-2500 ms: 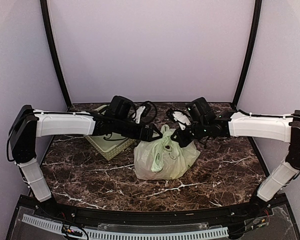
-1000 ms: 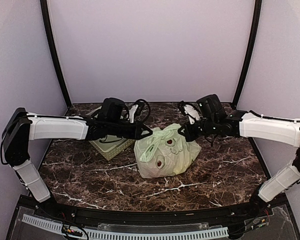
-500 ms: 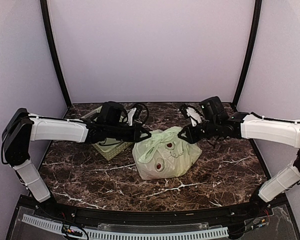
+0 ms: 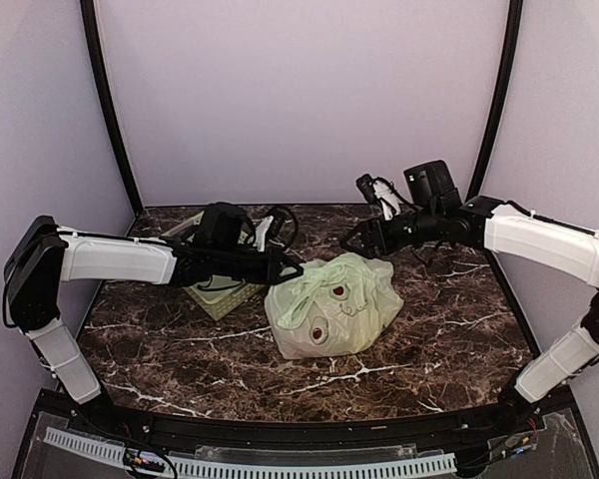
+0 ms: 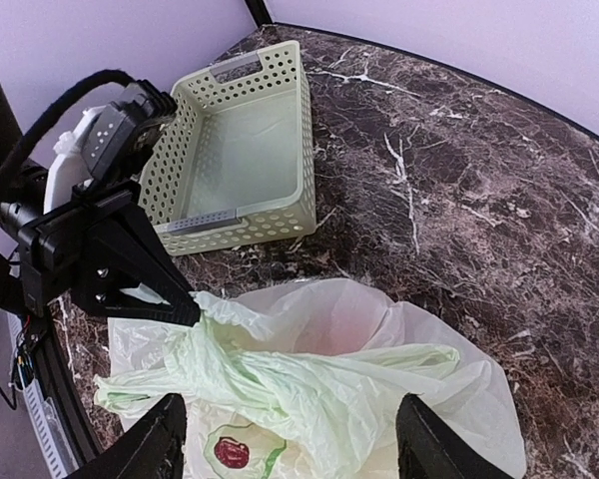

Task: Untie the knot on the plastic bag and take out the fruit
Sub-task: Untie the takeout bag at the center of the board.

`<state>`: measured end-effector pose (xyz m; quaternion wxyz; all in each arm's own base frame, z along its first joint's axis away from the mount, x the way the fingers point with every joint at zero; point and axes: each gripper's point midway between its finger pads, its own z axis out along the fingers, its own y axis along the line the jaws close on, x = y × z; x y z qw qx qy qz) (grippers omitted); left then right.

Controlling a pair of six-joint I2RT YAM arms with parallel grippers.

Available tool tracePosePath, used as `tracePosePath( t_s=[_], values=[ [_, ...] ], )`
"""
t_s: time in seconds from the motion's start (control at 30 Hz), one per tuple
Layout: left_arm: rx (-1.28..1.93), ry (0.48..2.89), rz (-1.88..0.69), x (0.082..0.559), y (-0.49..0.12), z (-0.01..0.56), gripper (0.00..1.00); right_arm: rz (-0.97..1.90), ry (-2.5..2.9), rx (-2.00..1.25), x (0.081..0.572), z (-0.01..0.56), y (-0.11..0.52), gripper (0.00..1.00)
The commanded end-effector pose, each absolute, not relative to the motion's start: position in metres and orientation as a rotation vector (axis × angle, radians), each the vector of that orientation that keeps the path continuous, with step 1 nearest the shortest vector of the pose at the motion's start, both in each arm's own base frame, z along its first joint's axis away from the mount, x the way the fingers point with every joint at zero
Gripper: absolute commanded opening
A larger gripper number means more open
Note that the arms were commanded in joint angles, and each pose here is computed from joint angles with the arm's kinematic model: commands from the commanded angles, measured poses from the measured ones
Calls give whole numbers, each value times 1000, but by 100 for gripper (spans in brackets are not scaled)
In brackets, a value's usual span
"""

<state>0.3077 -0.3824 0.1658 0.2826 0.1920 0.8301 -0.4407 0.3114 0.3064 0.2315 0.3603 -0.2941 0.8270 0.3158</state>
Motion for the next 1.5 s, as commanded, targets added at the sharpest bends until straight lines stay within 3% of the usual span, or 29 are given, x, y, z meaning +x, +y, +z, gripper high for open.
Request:
tracePosePath(
  t_s=[0.0,0.23,0.53,0.9,0.97,1.1,1.17,1.2,1.3,1.37,1.47],
  values=[
    [534,2193,-1188,309,-383,175,1,871,2206,-802,316,214,314,71],
    [540,2197,-1179,309,-382,175,1,909,2237,-840,322,198,324,73],
    [547,2200,-1168,310,-381,175,1,933,2271,-860,323,182,329,58],
    [558,2201,-1161,310,-382,176,1,890,2322,-856,327,161,327,62],
    [560,2200,-1151,311,-381,177,1,890,2322,-858,327,160,327,54],
    [576,2201,-1089,316,-379,180,3,888,2315,-856,326,163,326,16],
    [583,2188,-1025,321,-374,189,13,890,2310,-853,326,165,325,4],
    [587,2198,-999,320,-372,189,24,892,2305,-852,326,167,325,0],
    [609,2133,-872,328,-364,214,50,907,2288,-849,324,174,326,0],
    [646,2112,-796,326,-364,224,60,912,2281,-845,323,178,325,0],
    [703,2068,-768,321,-375,240,64,917,2265,-839,322,185,325,0]
  ],
)
